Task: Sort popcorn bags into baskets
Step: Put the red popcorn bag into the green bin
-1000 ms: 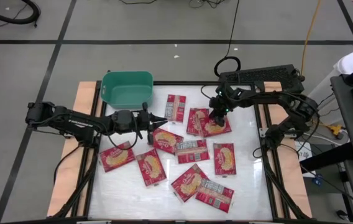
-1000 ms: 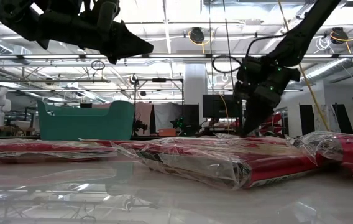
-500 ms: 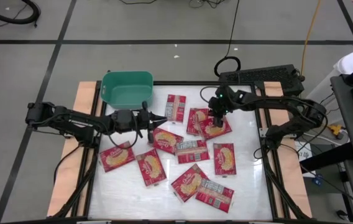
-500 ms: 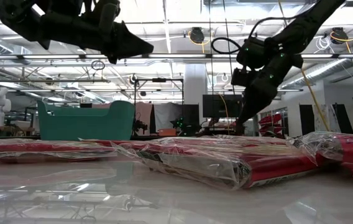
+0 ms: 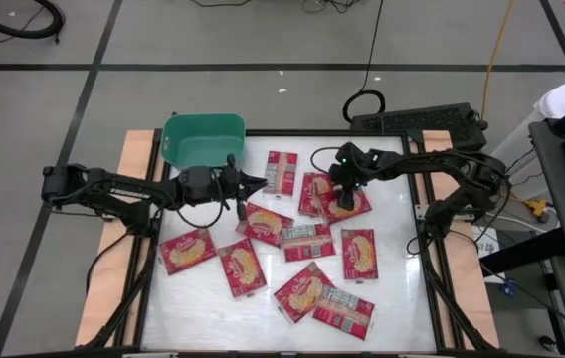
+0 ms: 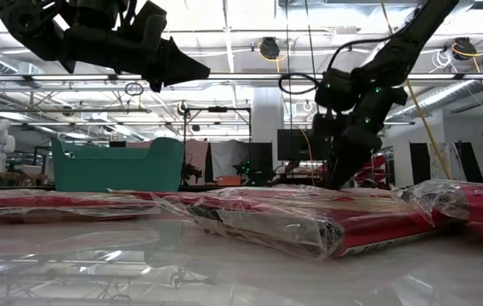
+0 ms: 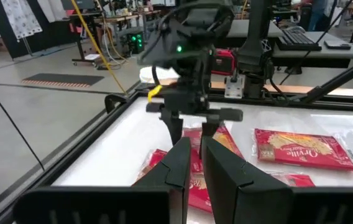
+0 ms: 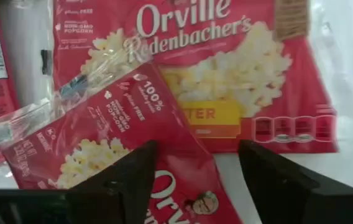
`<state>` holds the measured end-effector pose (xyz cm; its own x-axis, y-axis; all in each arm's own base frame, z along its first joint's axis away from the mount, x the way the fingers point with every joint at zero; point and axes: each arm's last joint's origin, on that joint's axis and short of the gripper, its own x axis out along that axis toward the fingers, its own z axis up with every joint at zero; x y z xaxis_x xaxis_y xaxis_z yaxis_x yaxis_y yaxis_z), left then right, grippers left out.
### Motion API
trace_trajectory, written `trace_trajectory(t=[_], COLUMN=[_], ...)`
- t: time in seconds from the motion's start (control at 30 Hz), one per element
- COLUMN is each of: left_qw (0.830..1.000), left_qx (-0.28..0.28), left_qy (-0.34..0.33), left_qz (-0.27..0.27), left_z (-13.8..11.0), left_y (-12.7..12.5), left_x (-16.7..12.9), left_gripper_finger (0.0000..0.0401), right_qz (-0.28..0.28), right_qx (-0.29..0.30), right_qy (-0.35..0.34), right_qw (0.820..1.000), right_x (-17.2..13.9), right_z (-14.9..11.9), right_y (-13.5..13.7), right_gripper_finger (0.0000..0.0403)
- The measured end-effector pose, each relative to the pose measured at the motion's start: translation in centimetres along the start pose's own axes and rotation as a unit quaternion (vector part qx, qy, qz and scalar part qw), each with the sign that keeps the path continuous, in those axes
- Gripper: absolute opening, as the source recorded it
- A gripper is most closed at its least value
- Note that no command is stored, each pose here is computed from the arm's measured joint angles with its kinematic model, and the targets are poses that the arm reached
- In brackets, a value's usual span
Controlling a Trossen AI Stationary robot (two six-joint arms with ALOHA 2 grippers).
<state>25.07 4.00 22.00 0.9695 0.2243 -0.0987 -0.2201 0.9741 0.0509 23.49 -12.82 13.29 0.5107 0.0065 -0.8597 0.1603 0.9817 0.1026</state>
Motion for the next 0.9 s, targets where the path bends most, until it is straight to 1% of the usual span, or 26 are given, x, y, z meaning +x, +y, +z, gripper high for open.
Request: trace_trajectory(t=[0.1,0.17,0.23,0.37,0.4,0.53,0.67,0.9], left_qw=[1.0,1.0,1.0,1.0,1.0,1.0,1.0,0.999], left_qx=[0.0,0.0,0.0,0.0,0.001,0.001,0.0,-0.035], left_qy=[0.002,0.002,0.002,0.003,0.004,0.013,0.022,0.018], left_qz=[0.0,0.0,0.0,0.0,0.0,-0.001,-0.001,0.003], left_z=[0.0,0.0,0.0,-0.1,-0.1,-0.3,-0.4,-0.5], left_y=[0.0,0.0,0.0,0.0,0.0,0.0,0.0,0.0], left_x=[0.0,0.0,0.0,0.0,0.0,0.0,0.0,0.2], left_gripper_finger=[0.0047,0.0047,0.0047,0.0047,0.0047,0.0047,0.0047,0.0047], right_qz=[0.01,0.012,0.011,0.0,-0.001,-0.004,-0.013,-0.055], right_qx=[0.001,-0.006,-0.016,-0.02,-0.021,-0.032,-0.044,-0.061], right_qy=[0.007,0.009,0.006,0.001,0.0,-0.016,-0.064,-0.09], right_qw=[1.0,1.0,1.0,1.0,1.0,0.999,0.997,0.992], right_x=[0.8,1.0,0.9,0.6,0.4,-0.2,-1.4,-2.3], right_z=[-0.1,-0.2,-0.1,0.0,0.0,0.5,1.7,2.7], right_y=[-0.1,-0.1,0.0,0.0,0.0,0.7,1.8,4.5], right_gripper_finger=[0.0193,0.0164,0.0126,0.0029,0.0016,0.001,0.0001,0.0])
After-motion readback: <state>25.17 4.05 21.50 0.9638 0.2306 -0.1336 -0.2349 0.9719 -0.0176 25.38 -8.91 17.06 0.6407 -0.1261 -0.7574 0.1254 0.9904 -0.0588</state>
